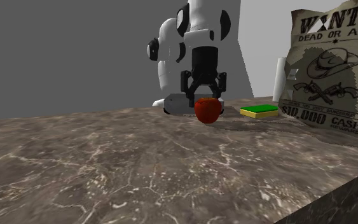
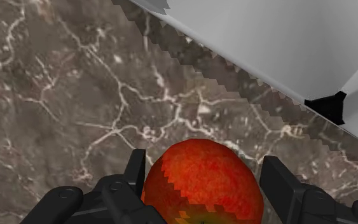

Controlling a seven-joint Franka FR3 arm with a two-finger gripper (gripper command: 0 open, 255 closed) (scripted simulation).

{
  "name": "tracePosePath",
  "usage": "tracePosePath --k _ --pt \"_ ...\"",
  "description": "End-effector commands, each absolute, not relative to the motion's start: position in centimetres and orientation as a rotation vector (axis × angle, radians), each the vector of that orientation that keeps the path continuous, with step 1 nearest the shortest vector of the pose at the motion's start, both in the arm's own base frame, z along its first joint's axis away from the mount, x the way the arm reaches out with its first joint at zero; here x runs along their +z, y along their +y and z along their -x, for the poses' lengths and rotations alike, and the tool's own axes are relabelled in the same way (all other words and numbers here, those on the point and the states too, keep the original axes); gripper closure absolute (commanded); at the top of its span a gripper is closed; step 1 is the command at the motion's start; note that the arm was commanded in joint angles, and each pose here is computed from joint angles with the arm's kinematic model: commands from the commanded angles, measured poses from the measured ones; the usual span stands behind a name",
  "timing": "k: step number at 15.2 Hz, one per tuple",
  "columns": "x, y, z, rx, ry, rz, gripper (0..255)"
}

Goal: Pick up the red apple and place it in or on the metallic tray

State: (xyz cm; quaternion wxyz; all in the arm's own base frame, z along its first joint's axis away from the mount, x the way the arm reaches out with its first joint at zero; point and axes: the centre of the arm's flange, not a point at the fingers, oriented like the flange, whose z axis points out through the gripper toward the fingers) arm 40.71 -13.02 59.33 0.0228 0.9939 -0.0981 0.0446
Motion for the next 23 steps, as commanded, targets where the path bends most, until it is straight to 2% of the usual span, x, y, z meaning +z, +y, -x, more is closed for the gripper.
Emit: tracePosePath --k 1,6,23 --pt "59.2 -13.0 -40.7 0.135 -0.304 -3.078 255" --pt "59.2 -13.0 -40.7 0.135 -0.304 -3.078 255" --pt "68.2 -13.0 -40.7 0.135 -0.304 -3.078 255"
